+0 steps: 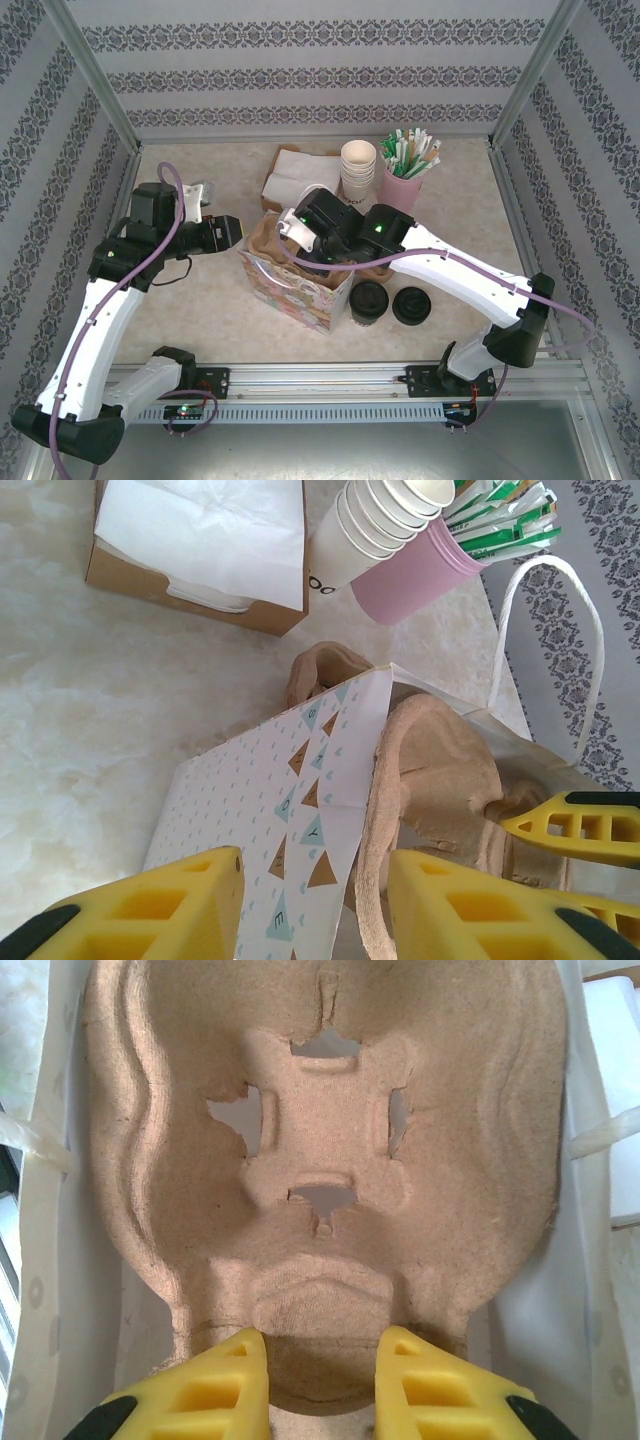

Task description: Pack the takeout coffee

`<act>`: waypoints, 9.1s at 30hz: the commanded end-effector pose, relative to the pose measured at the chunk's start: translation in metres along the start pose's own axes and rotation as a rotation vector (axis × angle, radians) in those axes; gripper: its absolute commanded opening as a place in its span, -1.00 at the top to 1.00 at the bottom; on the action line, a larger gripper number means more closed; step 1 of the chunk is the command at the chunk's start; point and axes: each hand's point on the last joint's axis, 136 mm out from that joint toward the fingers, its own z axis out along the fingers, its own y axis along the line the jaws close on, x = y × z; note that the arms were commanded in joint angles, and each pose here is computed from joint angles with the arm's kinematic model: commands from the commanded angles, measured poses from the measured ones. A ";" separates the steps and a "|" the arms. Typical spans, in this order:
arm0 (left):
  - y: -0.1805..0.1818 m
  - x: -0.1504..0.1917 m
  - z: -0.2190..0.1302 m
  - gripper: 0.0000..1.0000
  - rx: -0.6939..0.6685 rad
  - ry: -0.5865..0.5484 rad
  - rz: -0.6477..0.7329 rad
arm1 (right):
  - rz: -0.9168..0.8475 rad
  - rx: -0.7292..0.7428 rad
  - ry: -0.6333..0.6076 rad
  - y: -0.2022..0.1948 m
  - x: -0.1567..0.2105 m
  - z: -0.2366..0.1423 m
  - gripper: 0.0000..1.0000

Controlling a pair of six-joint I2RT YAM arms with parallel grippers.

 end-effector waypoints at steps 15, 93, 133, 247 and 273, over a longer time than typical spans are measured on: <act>-0.007 0.010 0.014 0.07 0.074 0.050 0.008 | 0.019 -0.004 -0.074 0.004 -0.005 -0.015 0.52; 0.003 0.011 0.023 0.11 0.033 0.046 -0.030 | 0.035 0.044 -0.019 -0.002 0.014 -0.016 0.53; -0.014 0.022 0.012 0.12 0.124 0.006 -0.068 | 0.133 0.001 0.193 -0.002 0.025 0.036 0.52; 0.006 0.008 -0.014 0.10 -0.039 -0.124 -0.091 | 0.282 -0.115 0.305 0.017 0.057 0.114 -0.26; 0.008 0.007 -0.014 0.10 -0.044 -0.128 -0.095 | 0.306 -0.043 0.051 -0.004 -0.021 -0.006 -0.31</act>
